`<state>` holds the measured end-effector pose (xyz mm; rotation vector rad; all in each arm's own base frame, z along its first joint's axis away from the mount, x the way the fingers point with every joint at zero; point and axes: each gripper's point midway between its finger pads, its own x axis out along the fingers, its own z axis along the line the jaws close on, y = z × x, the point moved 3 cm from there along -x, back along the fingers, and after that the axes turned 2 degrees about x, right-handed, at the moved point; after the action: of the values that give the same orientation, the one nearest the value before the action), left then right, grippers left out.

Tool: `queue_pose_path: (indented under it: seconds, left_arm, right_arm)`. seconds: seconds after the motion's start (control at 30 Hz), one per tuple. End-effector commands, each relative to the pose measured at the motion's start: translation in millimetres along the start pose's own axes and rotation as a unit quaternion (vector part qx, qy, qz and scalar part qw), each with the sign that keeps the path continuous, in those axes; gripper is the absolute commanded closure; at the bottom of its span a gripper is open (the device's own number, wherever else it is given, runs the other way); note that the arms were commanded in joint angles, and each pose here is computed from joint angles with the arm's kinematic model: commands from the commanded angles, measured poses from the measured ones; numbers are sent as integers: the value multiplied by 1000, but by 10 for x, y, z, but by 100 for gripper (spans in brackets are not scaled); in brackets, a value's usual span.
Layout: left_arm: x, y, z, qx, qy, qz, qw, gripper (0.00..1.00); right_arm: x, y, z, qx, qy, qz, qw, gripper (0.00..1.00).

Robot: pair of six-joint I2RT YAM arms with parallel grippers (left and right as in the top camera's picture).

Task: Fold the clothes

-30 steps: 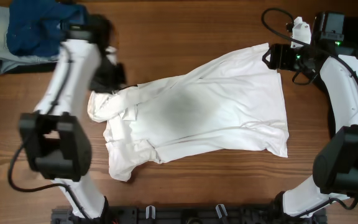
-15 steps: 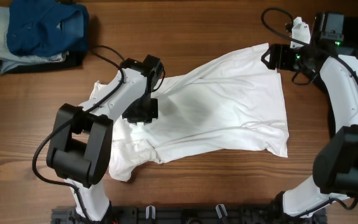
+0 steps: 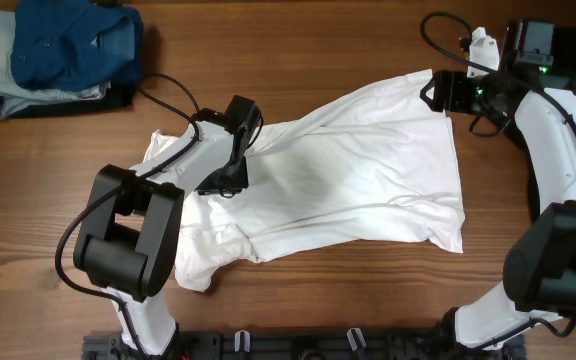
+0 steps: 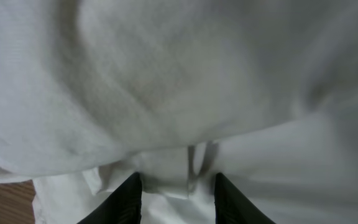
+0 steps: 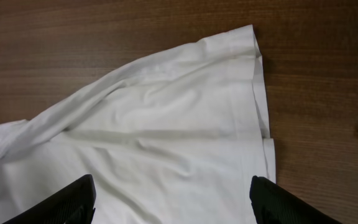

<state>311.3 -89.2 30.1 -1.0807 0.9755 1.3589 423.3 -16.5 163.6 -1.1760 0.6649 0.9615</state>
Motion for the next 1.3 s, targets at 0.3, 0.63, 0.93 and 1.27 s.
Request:
queue_pose_path:
  seconds: [0.3,0.63,0.93,1.27]
  left_arm:
    - [-9,-102,48,-15,-15,-26,999,68]
    - [-44,-202,8,-21,-5,-45,999,67]
    - [-52,-305,-34,-32,9,-67,997,67]
    - [-229,-299,38,-38,16,-78,996,69]
  right_arm:
    - [-19,-59,57,-14,-14,-7,1000,20]
    - [-19,-57,58,-14,-14,-6,1000,20]
    - [-19,-56,57,-13,-14,-6,1000,20]
    - [-18,-39,58,-12,-14,-2,1000,20]
